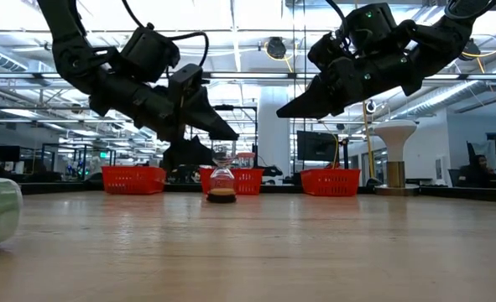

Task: Pick & Place Office items
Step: Put the light orange hourglass into the middle orange basket

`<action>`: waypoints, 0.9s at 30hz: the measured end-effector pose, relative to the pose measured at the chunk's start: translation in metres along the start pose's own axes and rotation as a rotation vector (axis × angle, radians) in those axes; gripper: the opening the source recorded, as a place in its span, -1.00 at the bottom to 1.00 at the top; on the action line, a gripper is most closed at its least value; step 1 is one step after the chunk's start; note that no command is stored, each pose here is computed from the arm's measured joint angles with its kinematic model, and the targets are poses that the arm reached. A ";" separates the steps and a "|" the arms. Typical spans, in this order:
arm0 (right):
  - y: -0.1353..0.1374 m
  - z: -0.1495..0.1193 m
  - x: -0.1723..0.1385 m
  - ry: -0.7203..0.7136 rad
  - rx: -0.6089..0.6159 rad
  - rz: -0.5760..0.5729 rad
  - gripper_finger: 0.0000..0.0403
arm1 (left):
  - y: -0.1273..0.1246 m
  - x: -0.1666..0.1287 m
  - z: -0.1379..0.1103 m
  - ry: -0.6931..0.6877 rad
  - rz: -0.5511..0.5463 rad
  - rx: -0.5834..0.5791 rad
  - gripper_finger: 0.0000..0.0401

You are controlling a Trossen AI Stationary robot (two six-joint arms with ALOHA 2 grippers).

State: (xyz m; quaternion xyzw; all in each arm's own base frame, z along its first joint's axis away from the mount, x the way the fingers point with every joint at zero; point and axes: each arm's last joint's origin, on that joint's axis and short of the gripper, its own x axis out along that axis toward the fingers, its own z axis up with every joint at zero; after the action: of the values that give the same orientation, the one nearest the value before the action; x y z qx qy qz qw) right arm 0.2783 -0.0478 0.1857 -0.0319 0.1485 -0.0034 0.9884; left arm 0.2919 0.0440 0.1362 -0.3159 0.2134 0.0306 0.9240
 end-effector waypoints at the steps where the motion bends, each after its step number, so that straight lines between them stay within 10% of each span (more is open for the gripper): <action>1: 0.000 0.000 0.000 0.000 0.000 0.000 -1.00 | 0.000 0.000 0.000 0.000 0.001 0.011 0.48; 27: 0.000 0.002 0.000 -0.026 -0.004 -0.005 -1.00 | -0.002 -0.027 0.009 0.056 0.171 0.292 0.67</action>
State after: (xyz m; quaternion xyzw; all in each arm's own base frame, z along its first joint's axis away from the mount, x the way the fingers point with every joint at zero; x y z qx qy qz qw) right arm 0.2790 -0.0481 0.1881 -0.0344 0.1357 -0.0051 0.9901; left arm 0.2713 0.0498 0.1547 -0.1598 0.2671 0.0692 0.9478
